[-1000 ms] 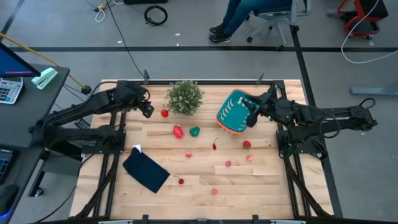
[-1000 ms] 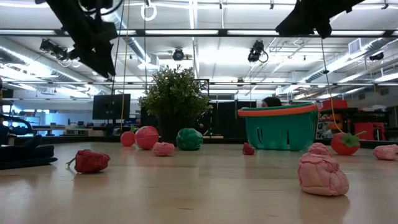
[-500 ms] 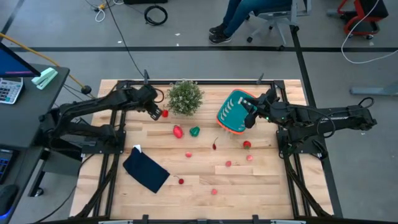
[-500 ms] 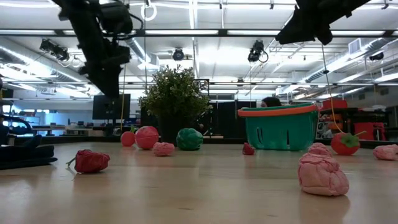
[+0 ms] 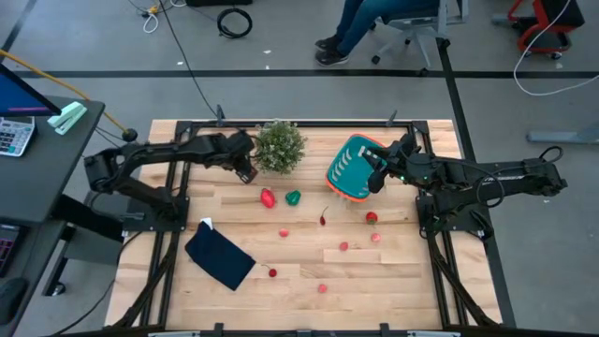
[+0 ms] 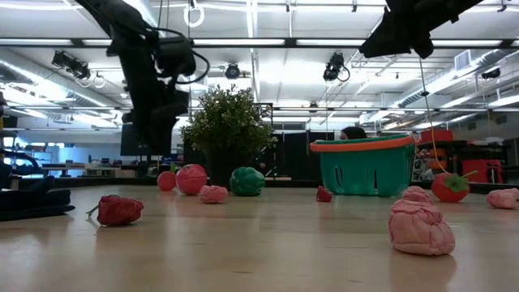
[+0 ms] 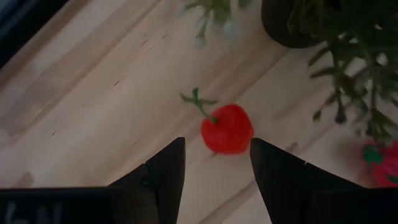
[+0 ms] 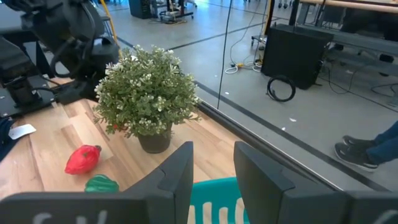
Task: Pick and placing Produce into tupperware
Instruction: Put the red dragon fruit into the basket
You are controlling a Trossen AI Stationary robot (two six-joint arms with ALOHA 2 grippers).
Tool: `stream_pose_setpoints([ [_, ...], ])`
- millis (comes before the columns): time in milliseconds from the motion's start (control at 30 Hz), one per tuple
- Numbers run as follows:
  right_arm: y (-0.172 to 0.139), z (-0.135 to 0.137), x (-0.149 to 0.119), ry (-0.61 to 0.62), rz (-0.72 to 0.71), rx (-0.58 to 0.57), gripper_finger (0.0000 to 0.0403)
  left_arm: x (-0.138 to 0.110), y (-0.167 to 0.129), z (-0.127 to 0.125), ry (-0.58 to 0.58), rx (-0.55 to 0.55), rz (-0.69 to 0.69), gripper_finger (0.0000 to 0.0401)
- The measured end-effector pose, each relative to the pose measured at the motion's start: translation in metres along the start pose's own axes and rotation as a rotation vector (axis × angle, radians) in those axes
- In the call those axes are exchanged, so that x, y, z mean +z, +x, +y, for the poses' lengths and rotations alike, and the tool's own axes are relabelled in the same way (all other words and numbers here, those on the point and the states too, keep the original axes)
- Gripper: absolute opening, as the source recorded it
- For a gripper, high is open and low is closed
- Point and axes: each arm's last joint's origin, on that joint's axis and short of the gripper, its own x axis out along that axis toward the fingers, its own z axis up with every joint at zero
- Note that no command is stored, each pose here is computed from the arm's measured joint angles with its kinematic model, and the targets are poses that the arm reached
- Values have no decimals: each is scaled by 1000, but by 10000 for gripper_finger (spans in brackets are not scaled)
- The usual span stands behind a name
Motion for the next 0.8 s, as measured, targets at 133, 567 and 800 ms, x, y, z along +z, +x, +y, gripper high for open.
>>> stream_pose_setpoints([
  [133, 0, 0, 0, 0, 0, 0, 124, 2, 12, -3, 24, 2, 5, 187],
  [567, 0, 0, 0, -3, 0, -1, 124, 4, 31, 7, 9, 75, 46, 182],
  [800, 0, 0, 0, -9, 0, -1, 124, 8, 33, 18, -22, 89, 34, 179],
])
